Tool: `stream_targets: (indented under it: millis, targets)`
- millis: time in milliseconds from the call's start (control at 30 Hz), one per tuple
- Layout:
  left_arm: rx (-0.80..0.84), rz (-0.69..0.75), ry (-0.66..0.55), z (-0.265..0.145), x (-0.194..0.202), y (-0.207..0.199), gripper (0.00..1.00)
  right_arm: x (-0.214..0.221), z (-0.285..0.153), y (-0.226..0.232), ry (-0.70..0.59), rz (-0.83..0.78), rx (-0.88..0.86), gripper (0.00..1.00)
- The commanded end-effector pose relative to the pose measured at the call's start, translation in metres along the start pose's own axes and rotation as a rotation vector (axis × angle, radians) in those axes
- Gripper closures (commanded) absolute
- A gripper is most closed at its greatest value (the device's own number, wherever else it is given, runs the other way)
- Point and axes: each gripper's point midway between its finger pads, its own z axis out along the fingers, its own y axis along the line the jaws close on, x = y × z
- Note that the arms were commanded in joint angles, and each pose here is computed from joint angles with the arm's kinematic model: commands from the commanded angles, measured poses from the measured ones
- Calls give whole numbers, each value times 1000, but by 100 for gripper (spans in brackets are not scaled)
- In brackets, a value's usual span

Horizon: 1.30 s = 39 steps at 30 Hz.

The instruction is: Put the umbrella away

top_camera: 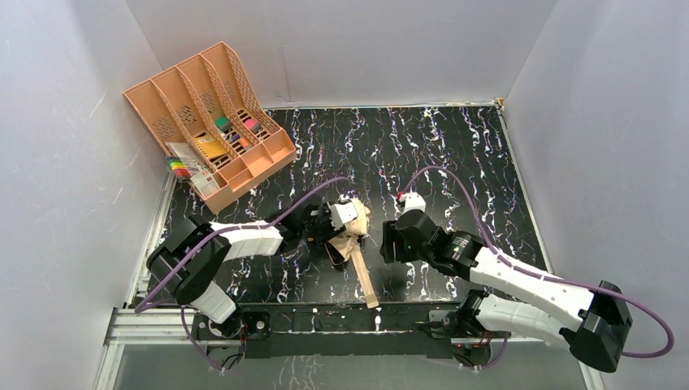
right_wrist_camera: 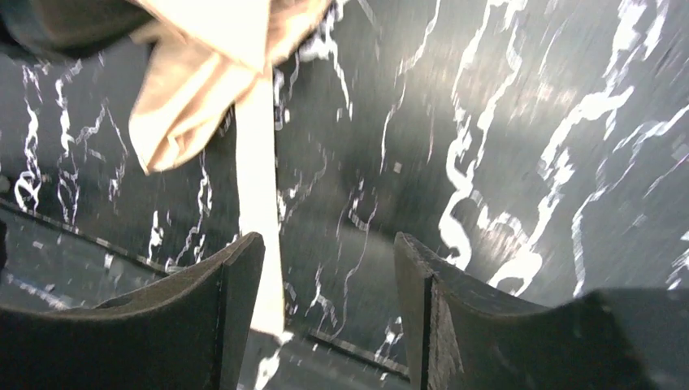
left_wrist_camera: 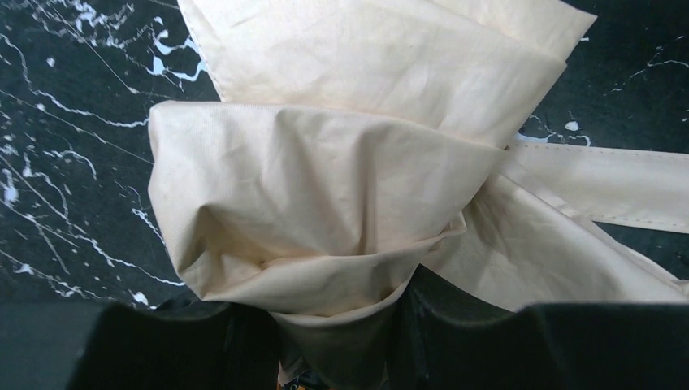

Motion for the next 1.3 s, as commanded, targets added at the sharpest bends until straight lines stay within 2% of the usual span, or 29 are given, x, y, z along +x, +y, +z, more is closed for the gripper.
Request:
stream_targets:
  millis: [0,133,200,300,500,667,967,1267]
  targets:
    - [-21,130,133,0,38,-12,100,-79,-5,2,-308,-193,4,31]
    - [-74,217,151,3,40,-14,100,-109,-3,11,-309,-347,-37,18]
    - [-103,267,157,2,43,-16,100,-114,1,21,-278,-470,-98,16]
    - [-148,354,168,1,45,-18,100,-122,8,25,-263,-566,-187,15]
    - [-212,482,173,-2,47,-22,100,-136,24,27,-168,-616,-387,16]
    - [-253,538,175,-2,48,-24,100,-129,41,38,-55,-718,-536,15]
    - [-302,589,160,-4,44,-26,100,-126,79,52,75,-783,-694,2]
    - [-290,613,161,-2,45,-31,100,-104,98,54,166,-798,-765,1]
